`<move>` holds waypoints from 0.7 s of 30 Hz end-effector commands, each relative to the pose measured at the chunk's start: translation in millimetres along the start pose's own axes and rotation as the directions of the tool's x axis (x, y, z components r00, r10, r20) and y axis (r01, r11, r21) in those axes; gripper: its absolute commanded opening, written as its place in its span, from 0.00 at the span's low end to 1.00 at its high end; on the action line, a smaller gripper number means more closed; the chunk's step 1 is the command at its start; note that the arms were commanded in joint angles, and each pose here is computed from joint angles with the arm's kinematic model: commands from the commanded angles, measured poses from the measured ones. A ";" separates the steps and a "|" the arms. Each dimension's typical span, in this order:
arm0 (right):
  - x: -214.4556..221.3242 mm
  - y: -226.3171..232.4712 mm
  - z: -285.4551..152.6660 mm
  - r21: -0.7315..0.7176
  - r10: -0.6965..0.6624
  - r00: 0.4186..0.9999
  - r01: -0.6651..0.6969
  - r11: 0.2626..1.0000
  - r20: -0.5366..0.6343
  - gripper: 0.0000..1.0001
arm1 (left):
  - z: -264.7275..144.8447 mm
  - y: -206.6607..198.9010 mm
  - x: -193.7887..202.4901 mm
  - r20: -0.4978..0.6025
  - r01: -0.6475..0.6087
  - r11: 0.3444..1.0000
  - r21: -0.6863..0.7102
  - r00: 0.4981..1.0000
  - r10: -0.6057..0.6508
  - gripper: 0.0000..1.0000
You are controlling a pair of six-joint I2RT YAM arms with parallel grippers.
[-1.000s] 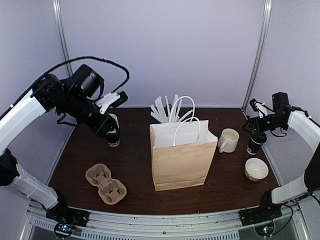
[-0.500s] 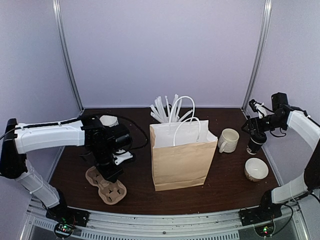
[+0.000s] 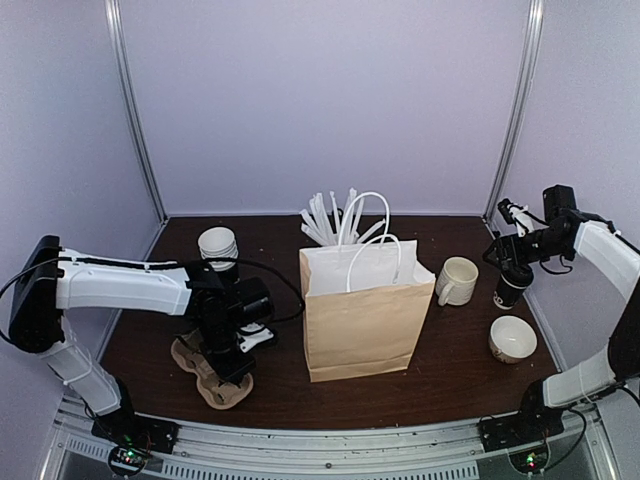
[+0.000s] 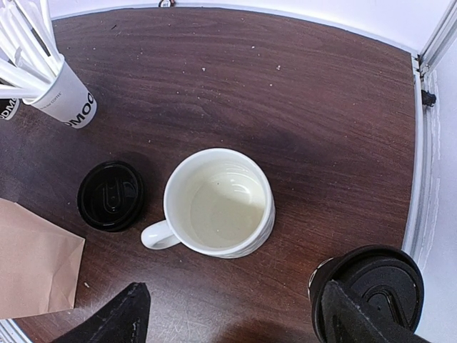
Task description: Pack the takeout coffee
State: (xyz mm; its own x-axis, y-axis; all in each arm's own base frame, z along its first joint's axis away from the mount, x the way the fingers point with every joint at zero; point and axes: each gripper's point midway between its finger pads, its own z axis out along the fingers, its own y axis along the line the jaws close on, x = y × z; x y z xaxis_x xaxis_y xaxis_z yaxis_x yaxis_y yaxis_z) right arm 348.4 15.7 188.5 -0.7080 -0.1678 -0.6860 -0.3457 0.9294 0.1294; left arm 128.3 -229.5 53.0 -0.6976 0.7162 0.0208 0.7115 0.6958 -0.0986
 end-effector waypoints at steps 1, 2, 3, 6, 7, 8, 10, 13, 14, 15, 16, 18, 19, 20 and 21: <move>0.4 2.2 0.9 -0.014 -0.009 1.000 0.009 1.000 0.005 0.87 | 8.5 -5.6 -8.3 0.033 -0.016 0.999 0.029 0.999 0.015 0.00; 0.3 2.1 0.8 -0.014 -0.009 1.000 0.009 1.000 0.005 0.87 | 9.9 -5.9 -9.4 0.039 -0.019 0.999 0.031 0.999 0.018 0.00; 0.0 1.9 0.7 -0.014 -0.011 1.000 0.011 1.000 0.006 0.87 | 11.5 -6.7 -10.4 0.044 -0.026 0.999 0.036 0.999 0.024 0.00; 0.2 2.0 0.7 -0.014 -0.009 1.000 0.009 1.000 0.004 0.87 | 17.0 -8.7 -13.1 0.052 -0.034 0.998 0.049 0.998 0.031 0.00; 0.4 2.1 0.5 -0.013 -0.009 1.000 0.009 1.000 0.004 0.87 | 18.2 -8.3 -14.7 0.057 -0.034 0.998 0.047 0.998 0.032 0.00; 0.3 2.4 0.2 -0.014 -0.010 1.000 0.010 1.000 0.005 0.87 | 19.9 -7.6 -15.3 0.060 -0.034 0.998 0.044 0.998 0.032 0.00; 0.4 2.2 0.1 -0.013 -0.008 1.000 0.008 1.000 0.006 0.87 | 21.6 -4.7 -18.5 0.076 -0.033 0.999 0.026 0.997 0.031 0.00; 0.3 2.3 0.4 -0.014 -0.007 1.000 0.007 1.000 0.006 0.87 | 22.9 -0.5 -25.7 0.108 -0.031 1.000 0.001 0.994 0.031 0.00; 0.4 2.2 0.2 -0.013 -0.007 1.000 0.008 1.000 0.005 0.87 | 23.3 1.9 -28.2 0.116 -0.028 1.000 -0.013 0.993 0.029 0.00; 0.7 2.0 0.5 -0.013 -0.006 1.000 0.006 1.000 0.004 0.87 | 23.0 4.3 -31.8 0.127 -0.022 0.999 -0.027 0.992 0.025 0.00; 0.5 2.3 0.3 -0.013 -0.007 1.000 0.007 1.000 0.005 0.87 | 22.2 6.5 -34.8 0.136 -0.017 0.999 -0.042 0.990 0.023 0.00; 0.5 2.0 0.2 -0.011 -0.006 1.000 0.006 1.000 0.005 0.87 | 20.4 12.3 -41.1 0.153 0.000 0.997 -0.072 0.988 0.011 0.00; 0.8 2.2 0.0 -0.012 -0.007 1.000 0.007 1.000 0.004 0.87 | 18.7 17.0 -44.4 0.164 0.013 0.996 -0.091 0.987 0.002 0.00; 0.7 2.3 -0.3 -0.011 -0.008 1.000 0.008 1.000 0.005 0.87 | 17.3 20.4 -47.5 0.174 0.027 0.995 -0.097 0.985 -0.010 0.00; 0.9 1.9 -0.3 -0.009 -0.007 1.000 0.007 1.000 0.005 0.87 | 16.1 25.1 -50.2 0.185 0.042 0.993 -0.109 0.983 -0.021 0.00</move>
State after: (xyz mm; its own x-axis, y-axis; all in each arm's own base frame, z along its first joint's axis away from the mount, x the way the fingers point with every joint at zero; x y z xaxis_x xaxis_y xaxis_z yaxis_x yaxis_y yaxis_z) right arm 348.3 16.0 188.7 -0.7075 -0.1676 -0.6865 -0.3470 0.9287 0.1310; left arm 152.1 -244.2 27.8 -0.6930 0.7159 -0.0849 0.7206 0.6915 -0.0507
